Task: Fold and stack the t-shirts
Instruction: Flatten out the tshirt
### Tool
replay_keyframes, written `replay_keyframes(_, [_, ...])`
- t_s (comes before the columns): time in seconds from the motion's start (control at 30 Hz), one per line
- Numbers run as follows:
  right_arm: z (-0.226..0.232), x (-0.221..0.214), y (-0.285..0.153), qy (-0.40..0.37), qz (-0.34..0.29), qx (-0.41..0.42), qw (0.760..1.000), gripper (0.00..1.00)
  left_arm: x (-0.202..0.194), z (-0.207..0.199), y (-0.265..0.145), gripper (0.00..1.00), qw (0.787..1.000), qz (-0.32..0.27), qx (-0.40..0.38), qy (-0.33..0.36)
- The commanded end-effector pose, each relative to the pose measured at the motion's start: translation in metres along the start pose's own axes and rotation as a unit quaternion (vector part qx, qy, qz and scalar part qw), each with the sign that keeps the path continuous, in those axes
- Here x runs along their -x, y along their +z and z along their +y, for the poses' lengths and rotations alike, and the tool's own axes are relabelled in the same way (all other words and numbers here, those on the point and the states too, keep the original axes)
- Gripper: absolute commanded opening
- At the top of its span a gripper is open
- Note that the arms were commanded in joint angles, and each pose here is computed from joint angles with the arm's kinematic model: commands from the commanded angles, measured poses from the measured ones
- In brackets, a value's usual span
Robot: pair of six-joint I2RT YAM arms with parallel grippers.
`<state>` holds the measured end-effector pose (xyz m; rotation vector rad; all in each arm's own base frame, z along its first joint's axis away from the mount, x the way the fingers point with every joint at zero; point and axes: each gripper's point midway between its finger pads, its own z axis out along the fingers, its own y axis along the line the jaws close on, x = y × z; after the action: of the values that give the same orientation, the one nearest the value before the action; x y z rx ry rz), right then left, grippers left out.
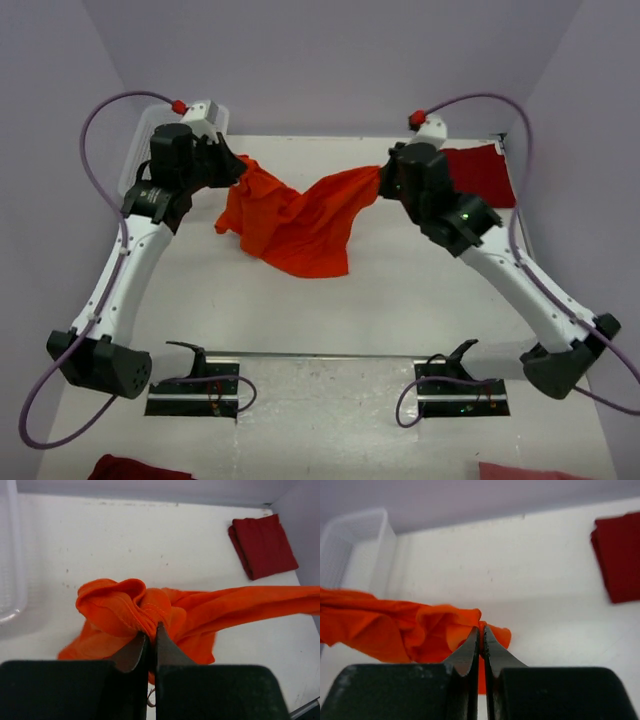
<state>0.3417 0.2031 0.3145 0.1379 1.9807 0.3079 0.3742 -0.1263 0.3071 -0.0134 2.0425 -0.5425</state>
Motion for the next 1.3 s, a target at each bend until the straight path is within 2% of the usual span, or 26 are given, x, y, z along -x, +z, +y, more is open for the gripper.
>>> replay_keyframes(0.0, [-0.057, 0.068, -0.065, -0.046, -0.062, -0.073, 0.994, 0.00, 0.053, -0.031, -0.070, 0.00, 0.994, -0.083, -0.032, 0.057])
replay_keyframes(0.17, [-0.090, 0.119, -0.118, -0.041, -0.120, -0.102, 0.987, 0.00, 0.067, -0.032, -0.120, 0.00, 0.990, -0.121, -0.002, 0.072])
replay_keyframes(0.43, [-0.134, 0.129, -0.165, -0.033, -0.147, -0.170, 0.974, 0.00, 0.051, -0.016, -0.148, 0.00, 0.988, -0.129, 0.041, 0.073])
replay_keyframes(0.6, [-0.154, 0.121, -0.191, -0.012, -0.148, -0.195, 0.970, 0.00, 0.033, -0.006, -0.158, 0.00, 0.989, -0.119, 0.060, 0.067])
replay_keyframes(0.8, [-0.174, 0.105, -0.209, -0.011, -0.144, -0.216, 0.966, 0.00, 0.006, -0.012, -0.169, 0.00, 0.993, -0.103, 0.029, 0.044])
replay_keyframes(1.0, [-0.186, 0.097, -0.232, 0.004, -0.145, -0.214, 0.966, 0.00, -0.008, -0.029, -0.205, 0.00, 0.993, -0.115, -0.008, 0.020])
replay_keyframes(1.27, [-0.196, 0.096, -0.249, 0.014, -0.152, -0.218, 0.964, 0.00, -0.041, -0.020, -0.197, 0.00, 0.996, -0.092, -0.008, 0.003])
